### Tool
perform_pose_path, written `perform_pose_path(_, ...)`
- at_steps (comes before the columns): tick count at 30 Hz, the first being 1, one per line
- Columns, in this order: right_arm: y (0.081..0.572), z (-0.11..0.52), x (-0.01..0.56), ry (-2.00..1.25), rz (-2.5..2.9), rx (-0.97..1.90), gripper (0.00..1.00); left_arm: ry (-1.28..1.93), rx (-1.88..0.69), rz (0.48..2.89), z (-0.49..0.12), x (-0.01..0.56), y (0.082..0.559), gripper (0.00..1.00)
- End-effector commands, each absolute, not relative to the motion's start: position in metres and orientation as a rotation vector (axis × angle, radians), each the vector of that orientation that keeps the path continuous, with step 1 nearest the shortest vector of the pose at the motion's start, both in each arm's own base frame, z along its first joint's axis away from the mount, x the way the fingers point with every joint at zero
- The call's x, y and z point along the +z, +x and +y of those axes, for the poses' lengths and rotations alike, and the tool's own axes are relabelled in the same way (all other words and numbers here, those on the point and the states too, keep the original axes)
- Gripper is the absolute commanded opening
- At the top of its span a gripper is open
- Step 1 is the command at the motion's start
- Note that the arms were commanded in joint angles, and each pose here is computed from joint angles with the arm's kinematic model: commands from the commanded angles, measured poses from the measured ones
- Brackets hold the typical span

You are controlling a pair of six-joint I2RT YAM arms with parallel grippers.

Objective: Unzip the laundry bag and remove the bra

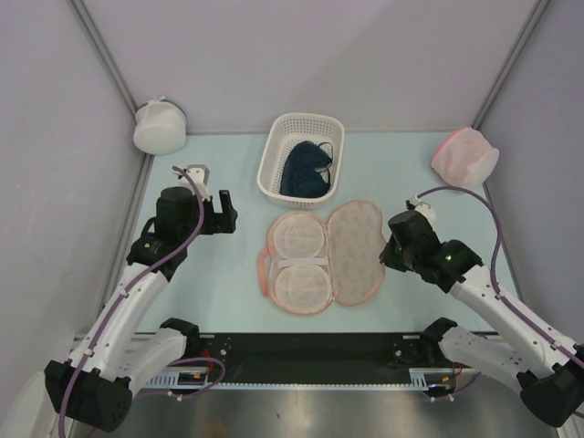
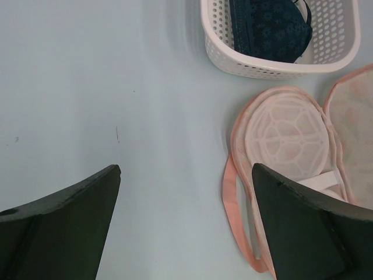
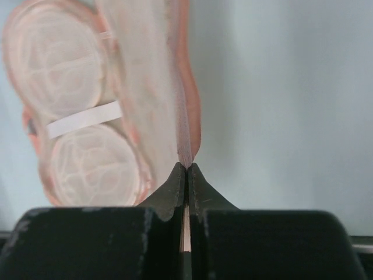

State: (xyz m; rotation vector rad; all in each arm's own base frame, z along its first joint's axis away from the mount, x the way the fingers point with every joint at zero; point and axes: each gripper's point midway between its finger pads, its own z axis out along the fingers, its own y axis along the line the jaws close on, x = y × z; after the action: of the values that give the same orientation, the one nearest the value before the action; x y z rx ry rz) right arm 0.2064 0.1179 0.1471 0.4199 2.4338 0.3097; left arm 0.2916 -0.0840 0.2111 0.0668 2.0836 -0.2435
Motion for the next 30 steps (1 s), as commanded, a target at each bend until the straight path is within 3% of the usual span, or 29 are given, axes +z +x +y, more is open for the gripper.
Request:
perform_pose_path(1, 0.215, 0.158, 0.184, 0.299, 2.337, 0.414, 0.0, 0.079, -0.252, 2.035, -0.083, 0.222, 0.293, 1.0)
perform_pose_path(18, 0.184, 0.337, 0.171, -0.147, 2.336, 0.794, 0.0, 0.085, -0.256, 2.018, -0.083, 0.226, 0.289, 1.0)
perform_pose_path(30, 0.186, 0.393, 0.135, -0.268, 2.392, 0.842, 0.0, 0.082, -0.239, 2.011, -0.079, 0.226, 0.287, 0.99)
